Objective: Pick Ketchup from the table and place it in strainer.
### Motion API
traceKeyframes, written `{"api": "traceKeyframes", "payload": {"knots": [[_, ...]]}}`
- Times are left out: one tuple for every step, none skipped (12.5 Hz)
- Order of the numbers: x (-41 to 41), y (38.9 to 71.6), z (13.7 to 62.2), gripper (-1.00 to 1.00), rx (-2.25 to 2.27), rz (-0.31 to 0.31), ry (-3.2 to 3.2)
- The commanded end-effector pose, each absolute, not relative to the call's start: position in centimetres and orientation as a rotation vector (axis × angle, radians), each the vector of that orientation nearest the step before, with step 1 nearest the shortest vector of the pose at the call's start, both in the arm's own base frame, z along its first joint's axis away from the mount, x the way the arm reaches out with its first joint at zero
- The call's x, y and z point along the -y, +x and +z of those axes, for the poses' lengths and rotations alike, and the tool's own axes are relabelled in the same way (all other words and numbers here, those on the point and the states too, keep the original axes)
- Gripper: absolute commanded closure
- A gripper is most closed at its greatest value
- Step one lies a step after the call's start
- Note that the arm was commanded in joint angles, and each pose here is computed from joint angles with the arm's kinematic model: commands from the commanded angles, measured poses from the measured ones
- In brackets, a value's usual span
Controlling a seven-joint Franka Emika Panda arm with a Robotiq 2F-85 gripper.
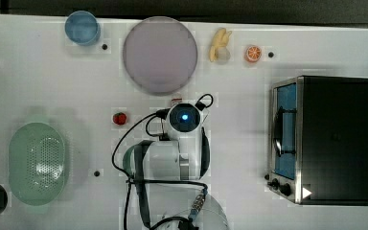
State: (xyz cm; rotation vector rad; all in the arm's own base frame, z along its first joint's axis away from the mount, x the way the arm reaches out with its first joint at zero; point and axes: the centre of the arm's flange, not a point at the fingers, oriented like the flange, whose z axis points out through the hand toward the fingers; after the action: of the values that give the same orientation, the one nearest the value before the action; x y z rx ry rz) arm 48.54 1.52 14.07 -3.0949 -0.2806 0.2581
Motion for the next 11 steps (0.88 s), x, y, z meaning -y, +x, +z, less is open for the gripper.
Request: {"api": "traceKeyframes", "payload": {"knots": [[-0.6, 50.1, 16.7, -0.24, 0.285, 0.162, -3.106], [-0.4, 50.8, 18.0, -0.24, 0.282, 0.12, -3.113], [-0.2, 51.4, 19.7, -0.24, 0.274, 0.078, -3.121], [0.1, 51.7, 22.1, -0.24, 0.259, 0.046, -3.129], [0.2, 51.9, 25.0, -0.24, 0.242, 0.024, -3.14], [0.1, 51.9, 28.4, -0.24, 0.236, 0.024, -3.149], [-0.4, 51.8, 32.1, -0.24, 0.241, 0.042, -3.157], [-1.0, 51.4, 35.5, -0.24, 0.259, 0.06, -3.164], [-2.0, 51.5, 38.9, -0.24, 0.258, 0.038, -3.173], [-3.3, 51.2, 41.4, -0.24, 0.254, 0.05, -3.181], [-5.3, 50.7, 43.3, -0.24, 0.226, 0.075, -3.18]]}}
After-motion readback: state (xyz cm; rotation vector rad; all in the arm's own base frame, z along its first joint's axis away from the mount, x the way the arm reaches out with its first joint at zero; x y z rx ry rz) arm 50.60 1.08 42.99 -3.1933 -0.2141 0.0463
